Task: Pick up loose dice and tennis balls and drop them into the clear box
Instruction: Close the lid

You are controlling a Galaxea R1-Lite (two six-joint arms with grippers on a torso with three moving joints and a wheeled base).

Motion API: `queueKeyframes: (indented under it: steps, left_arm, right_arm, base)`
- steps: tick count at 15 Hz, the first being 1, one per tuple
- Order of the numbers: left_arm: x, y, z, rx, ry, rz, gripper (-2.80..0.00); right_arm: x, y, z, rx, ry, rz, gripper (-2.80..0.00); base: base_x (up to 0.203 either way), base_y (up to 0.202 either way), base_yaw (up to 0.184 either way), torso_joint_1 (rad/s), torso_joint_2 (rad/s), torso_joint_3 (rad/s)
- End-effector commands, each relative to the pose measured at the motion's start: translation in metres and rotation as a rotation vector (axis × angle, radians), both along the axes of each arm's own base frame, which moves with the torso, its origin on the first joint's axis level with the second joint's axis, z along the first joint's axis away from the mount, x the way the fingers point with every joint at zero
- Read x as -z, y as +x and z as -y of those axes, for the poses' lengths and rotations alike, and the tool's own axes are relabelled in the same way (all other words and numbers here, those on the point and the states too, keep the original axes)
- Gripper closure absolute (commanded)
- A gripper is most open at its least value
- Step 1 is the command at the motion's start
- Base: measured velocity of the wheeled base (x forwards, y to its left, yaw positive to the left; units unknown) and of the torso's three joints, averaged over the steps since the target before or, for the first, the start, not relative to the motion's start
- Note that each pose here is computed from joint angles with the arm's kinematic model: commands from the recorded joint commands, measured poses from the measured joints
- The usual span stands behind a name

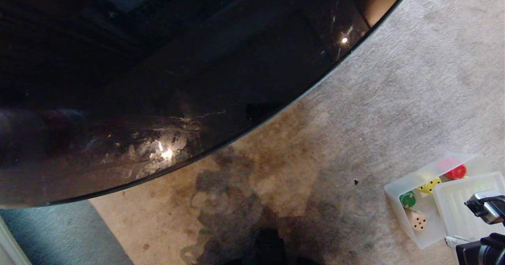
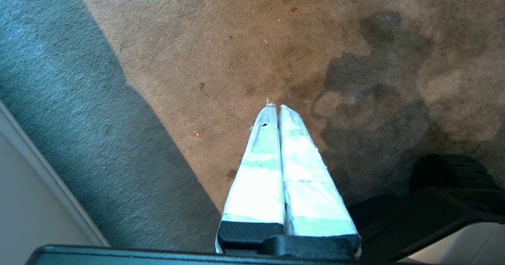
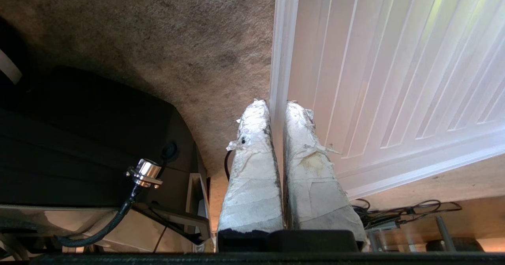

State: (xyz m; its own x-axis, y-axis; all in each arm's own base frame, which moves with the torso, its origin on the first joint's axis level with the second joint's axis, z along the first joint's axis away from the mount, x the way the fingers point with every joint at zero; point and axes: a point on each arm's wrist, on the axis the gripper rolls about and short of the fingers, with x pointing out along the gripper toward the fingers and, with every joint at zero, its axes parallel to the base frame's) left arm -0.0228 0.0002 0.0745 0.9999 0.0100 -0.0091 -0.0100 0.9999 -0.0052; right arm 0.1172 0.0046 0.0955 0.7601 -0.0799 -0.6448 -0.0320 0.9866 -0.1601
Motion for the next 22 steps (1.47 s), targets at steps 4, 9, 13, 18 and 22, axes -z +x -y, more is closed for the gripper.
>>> queueKeyframes:
  steps: [4,9,13,18,22]
  left_arm:
    - [0.0000,0.0000,0.0000,-0.001,-0.001,0.000,0.00]
    - [0.0000,0.0000,0.0000,-0.001,-0.001,0.000,0.00]
    - [0.0000,0.0000,0.0000,-0.001,-0.001,0.000,0.00]
    - [0.0000,0.0000,0.0000,-0.001,-0.001,0.000,0.00]
    - [0.0000,0.0000,0.0000,-0.001,-0.001,0.000,0.00]
  right_arm:
    - [-0.0004,0.0001,0.0001,0.000,-0.001,0.004,0.00]
    - [0.0007,-0.0008,-0.0001,-0.002,0.000,-0.001,0.00]
    - [0.0010,-0.0010,-0.0001,-0.002,0.000,-0.003,0.00]
    - [0.0010,-0.0010,0.0001,-0.001,0.000,-0.003,0.00]
    - [0.0010,-0.0010,0.0001,-0.001,0.000,-0.003,0.00]
  base:
    - [0.000,0.000,0.000,0.000,0.00,0.000]
    - [0.000,0.000,0.000,0.000,0.00,0.000]
    - [0.000,0.000,0.000,0.000,0.00,0.000]
    - [0.000,0.000,0.000,0.000,0.00,0.000]
    - [0.000,0.000,0.000,0.000,0.00,0.000]
